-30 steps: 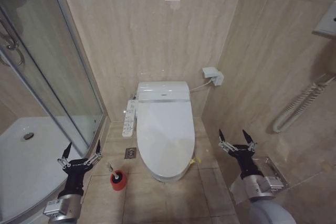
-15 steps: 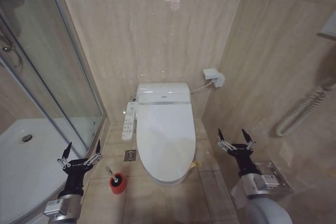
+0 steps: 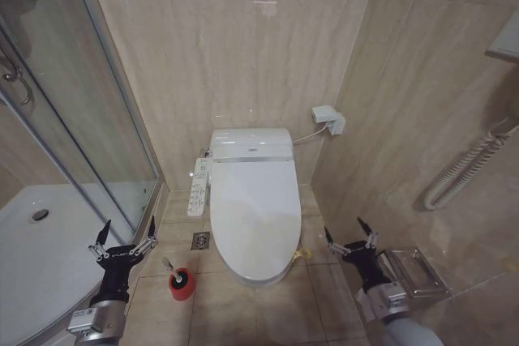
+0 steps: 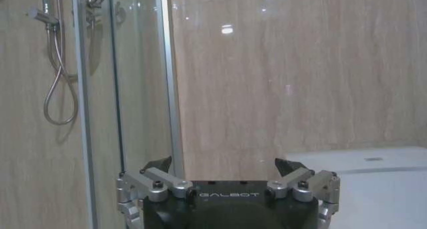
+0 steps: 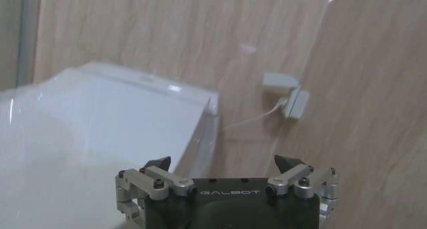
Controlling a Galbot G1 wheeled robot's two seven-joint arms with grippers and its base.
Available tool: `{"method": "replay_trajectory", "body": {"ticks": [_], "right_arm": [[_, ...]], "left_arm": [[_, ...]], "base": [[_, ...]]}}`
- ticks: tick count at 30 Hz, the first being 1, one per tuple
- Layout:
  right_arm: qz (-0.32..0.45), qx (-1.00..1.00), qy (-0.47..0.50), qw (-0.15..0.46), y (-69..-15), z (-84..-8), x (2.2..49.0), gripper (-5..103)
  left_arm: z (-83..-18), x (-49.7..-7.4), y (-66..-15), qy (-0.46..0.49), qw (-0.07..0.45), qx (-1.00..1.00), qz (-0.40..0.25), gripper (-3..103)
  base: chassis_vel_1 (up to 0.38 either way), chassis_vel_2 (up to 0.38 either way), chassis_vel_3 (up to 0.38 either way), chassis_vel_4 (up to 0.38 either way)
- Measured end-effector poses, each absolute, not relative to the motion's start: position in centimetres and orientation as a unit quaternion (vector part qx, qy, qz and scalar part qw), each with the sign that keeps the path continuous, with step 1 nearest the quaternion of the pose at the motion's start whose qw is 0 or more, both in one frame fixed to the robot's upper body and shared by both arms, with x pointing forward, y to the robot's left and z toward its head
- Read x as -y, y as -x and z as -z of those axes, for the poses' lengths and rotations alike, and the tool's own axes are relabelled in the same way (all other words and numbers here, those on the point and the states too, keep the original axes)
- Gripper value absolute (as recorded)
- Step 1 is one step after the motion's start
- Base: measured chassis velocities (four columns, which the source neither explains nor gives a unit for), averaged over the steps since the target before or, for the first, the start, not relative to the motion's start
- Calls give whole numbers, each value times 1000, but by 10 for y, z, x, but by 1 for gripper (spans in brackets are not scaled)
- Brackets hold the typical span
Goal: Open the toilet lid, clean the toilet bowl with a toilet brush, close the toilet lid, and flush.
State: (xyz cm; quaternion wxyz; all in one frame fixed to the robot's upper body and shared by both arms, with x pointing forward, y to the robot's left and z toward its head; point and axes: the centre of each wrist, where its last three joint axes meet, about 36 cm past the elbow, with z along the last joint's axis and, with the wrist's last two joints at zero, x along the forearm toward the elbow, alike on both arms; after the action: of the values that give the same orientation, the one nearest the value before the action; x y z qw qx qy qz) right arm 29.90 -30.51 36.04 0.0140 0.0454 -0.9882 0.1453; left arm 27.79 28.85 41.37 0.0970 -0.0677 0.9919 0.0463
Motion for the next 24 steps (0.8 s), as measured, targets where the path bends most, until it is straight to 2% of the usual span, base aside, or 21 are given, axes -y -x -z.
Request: {"method": "replay_trajectory", "body": {"ticks": [16, 17, 24], "right_arm": [[-169, 978, -105, 66, -308, -298, 297, 100], [-174, 976, -111, 70, -308, -292, 297, 96], [-188, 970, -129, 85, -310, -268, 297, 96]], "left_arm": [[-414, -288, -278, 68, 97, -992, -46, 100], [-414, -288, -278, 68, 97, -992, -46, 100], [-414, -288, -278, 68, 97, -992, -46, 100]], "base": [[0, 0, 0, 0], [0, 0, 0, 0], [0, 0, 0, 0]]}}
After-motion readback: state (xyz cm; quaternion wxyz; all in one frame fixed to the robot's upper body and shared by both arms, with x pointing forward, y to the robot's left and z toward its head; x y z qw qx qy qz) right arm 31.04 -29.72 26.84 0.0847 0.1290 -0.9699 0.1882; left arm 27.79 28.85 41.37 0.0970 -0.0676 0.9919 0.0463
